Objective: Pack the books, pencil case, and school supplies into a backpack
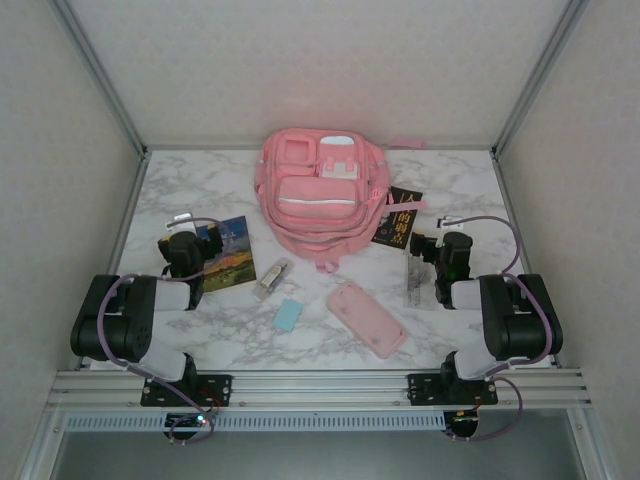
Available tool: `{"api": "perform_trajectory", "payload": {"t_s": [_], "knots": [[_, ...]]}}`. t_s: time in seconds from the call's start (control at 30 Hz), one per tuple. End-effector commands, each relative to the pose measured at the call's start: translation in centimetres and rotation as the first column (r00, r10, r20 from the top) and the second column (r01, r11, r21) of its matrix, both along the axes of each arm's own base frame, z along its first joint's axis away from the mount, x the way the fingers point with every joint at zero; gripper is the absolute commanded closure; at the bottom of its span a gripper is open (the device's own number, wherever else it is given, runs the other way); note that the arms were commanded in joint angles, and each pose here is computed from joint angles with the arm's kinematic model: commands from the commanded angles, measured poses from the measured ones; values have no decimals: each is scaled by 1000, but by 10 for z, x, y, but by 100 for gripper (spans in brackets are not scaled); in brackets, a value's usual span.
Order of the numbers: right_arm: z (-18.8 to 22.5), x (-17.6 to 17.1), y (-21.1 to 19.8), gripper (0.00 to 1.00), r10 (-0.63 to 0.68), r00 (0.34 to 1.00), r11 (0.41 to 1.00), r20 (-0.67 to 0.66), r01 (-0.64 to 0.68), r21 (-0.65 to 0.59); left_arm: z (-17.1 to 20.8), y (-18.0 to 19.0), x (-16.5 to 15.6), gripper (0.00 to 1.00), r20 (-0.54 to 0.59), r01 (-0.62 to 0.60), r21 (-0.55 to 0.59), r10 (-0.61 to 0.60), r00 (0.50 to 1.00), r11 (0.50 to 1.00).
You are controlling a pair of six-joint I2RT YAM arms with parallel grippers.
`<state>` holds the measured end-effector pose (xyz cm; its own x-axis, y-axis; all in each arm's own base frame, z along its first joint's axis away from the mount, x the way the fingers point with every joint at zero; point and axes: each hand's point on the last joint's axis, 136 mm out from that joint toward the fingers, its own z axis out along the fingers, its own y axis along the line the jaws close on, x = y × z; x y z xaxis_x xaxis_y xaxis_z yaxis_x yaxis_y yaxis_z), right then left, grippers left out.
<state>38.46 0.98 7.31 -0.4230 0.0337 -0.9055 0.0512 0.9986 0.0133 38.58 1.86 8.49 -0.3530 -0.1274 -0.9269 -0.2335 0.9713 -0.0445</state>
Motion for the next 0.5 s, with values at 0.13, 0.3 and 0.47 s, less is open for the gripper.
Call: {"api": "perform_trajectory", "payload": {"t_s": [0.13, 0.3, 0.47], "knots": [[10, 8, 2, 1, 8, 999, 1000, 37, -8, -13, 8, -2, 8, 0, 29, 16, 1, -16, 999, 1000], [10, 8, 2, 1, 10, 999, 1000, 38, -9, -13, 8, -2, 7, 0, 29, 16, 2, -16, 999, 1000], [24, 15, 0, 1, -14, 1000, 1000, 23, 15, -26, 27, -8, 12, 0, -13, 38, 21, -37, 999, 999]]}}
